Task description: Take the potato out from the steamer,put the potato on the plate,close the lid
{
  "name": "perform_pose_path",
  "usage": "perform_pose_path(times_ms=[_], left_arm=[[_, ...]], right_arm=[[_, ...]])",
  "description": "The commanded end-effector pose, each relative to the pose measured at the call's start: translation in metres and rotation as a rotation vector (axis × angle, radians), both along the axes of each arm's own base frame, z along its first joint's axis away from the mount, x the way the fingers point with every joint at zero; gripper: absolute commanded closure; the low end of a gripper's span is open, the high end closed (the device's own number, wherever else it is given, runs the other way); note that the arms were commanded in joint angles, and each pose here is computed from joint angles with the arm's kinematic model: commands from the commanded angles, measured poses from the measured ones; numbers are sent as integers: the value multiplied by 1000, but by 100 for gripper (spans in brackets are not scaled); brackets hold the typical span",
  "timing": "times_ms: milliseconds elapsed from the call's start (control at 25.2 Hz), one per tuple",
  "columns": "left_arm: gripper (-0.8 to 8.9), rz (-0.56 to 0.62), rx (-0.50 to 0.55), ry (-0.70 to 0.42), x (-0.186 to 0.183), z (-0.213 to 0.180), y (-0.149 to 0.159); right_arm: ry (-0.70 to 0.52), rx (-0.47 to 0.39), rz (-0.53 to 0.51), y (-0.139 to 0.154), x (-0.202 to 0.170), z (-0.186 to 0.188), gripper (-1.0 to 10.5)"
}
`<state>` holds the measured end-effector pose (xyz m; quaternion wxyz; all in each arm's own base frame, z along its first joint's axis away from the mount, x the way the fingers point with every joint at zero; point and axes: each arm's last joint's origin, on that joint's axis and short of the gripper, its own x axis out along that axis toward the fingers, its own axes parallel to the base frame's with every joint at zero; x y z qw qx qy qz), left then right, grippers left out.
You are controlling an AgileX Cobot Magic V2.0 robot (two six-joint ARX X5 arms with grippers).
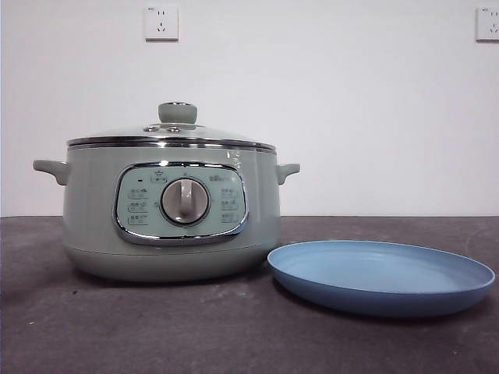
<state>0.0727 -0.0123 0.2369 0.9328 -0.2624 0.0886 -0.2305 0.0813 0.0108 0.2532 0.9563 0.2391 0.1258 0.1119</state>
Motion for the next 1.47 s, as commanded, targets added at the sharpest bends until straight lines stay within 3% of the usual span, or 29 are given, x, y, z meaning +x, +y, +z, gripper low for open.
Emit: perform_pose_path(times_ms=[40, 277, 515, 793, 1150, 1229, 1387, 1467], left_arm=[[822, -37, 55, -20, -3, 20, -1], [822, -137, 170, 2, -2, 57, -3], [822, -253, 337, 83, 4, 84, -4], [822, -354, 465, 194, 11, 103, -4], [806, -369, 476, 214, 13, 108, -4], [707, -368, 476, 215, 13, 108, -4], [183, -363, 458, 227, 13, 108, -4], [161, -362, 456, 229, 13, 108, -4]], right_arm=[[-7, -100, 95, 2, 1, 25, 958], [37, -173, 384, 9, 10, 72, 958], [125, -250, 573, 15, 17, 101, 958], [254, -345, 730, 22, 22, 105, 958], [294, -369, 826, 32, 26, 99, 940], [292, -369, 826, 32, 27, 100, 894], [299, -356, 818, 33, 27, 100, 454], [308, -348, 813, 33, 28, 100, 334]])
